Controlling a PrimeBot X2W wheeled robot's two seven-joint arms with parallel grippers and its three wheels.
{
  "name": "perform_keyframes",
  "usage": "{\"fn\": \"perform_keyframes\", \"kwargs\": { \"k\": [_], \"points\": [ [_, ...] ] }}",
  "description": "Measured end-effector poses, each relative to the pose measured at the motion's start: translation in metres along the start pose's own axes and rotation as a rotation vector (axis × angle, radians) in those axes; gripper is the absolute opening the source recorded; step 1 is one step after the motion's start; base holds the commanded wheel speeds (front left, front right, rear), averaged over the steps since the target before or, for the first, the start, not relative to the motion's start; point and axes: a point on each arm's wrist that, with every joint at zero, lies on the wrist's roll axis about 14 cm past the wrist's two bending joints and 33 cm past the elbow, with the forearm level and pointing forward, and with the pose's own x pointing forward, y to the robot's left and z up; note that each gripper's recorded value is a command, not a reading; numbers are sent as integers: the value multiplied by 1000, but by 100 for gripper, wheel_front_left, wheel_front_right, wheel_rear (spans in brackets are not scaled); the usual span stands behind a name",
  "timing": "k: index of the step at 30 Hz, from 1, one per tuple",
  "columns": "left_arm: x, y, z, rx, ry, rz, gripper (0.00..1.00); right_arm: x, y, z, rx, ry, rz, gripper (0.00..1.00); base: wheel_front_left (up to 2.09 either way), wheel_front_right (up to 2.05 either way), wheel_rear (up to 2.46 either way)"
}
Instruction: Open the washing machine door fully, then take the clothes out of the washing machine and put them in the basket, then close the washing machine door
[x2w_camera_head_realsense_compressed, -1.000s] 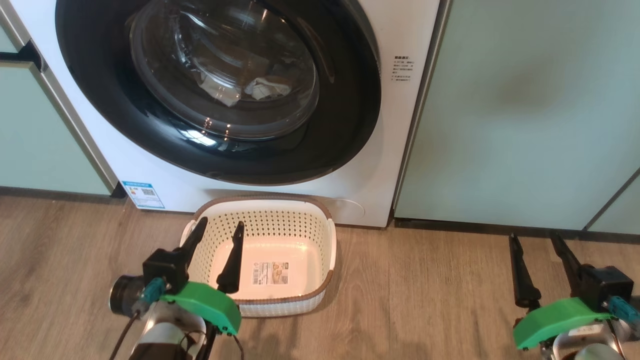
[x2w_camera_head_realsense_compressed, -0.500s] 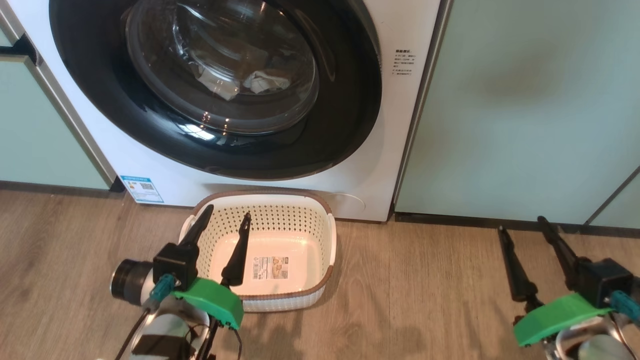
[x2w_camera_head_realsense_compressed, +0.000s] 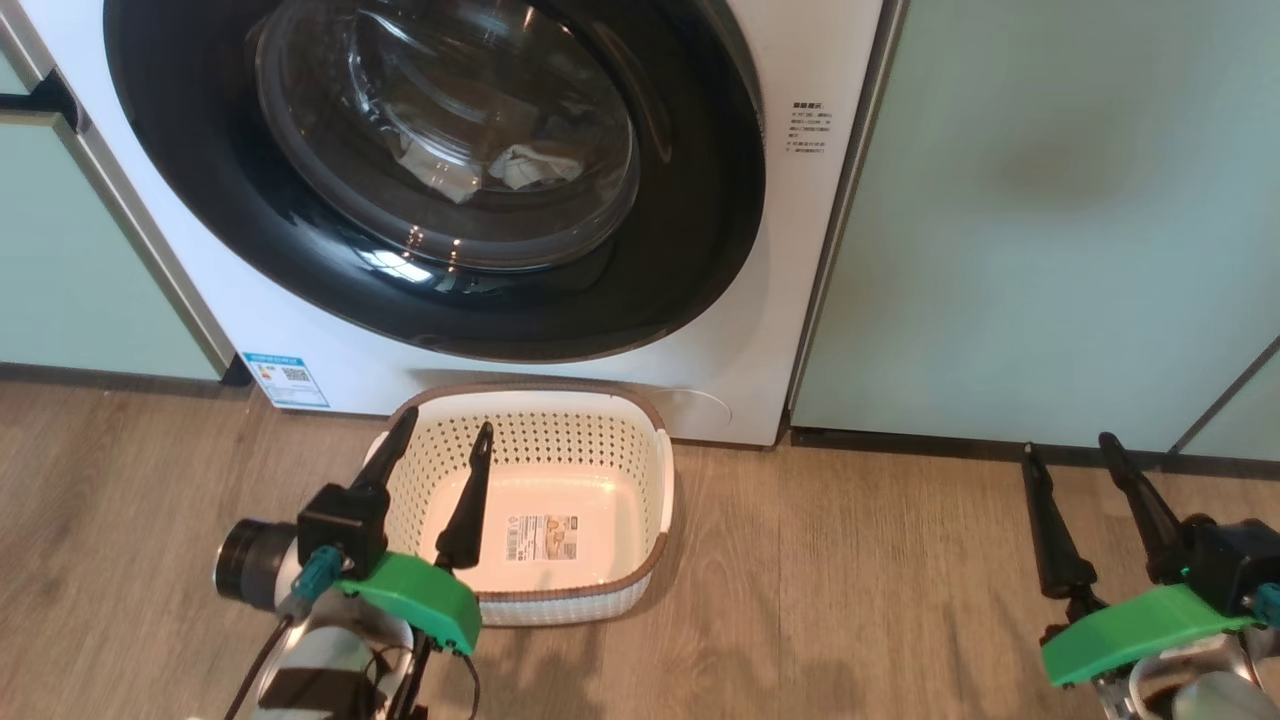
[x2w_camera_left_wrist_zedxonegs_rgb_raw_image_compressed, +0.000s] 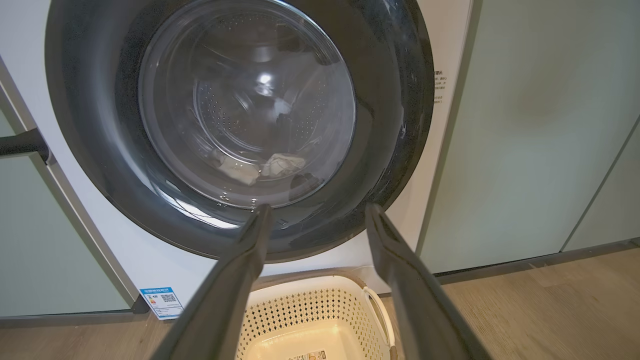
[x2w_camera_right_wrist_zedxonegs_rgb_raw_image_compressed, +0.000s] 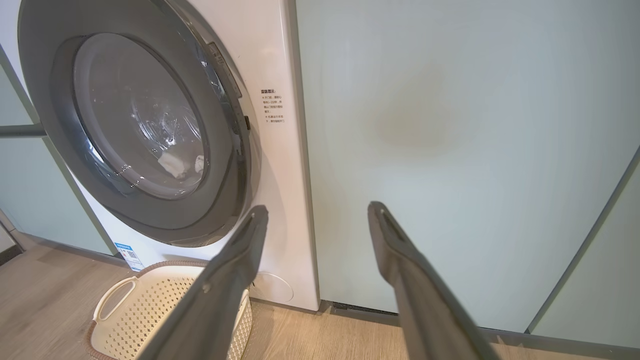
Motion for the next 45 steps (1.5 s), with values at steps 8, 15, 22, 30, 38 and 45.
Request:
{"fn": "perform_keyframes", "kwargs": {
  "k": [8, 15, 22, 30, 38, 45],
  "points": [
    [1, -1, 0, -4, 0, -1, 100, -1, -3, 0, 9, -1, -11, 100, 0, 0, 0],
    [0, 0, -1, -5, 3, 2, 100, -1, -4, 0, 9, 0, -13, 100, 0, 0, 0],
    [1, -1, -3, -9, 8, -3, 100, 0, -4, -2, 11, 5, -14, 100, 0, 0, 0],
    [4, -1, -3, -11, 5, -3, 100, 0, -3, -7, 22, 18, -13, 0, 0, 0, 0],
    [4, -1, -6, -12, 13, -6, 100, 1, 2, -17, 48, 47, -3, 0, 0, 0, 0],
    [9, 2, -8, -14, 17, 2, 100, 16, -2, -23, 292, 42, -53, 0, 0, 0, 0]
  ]
}}
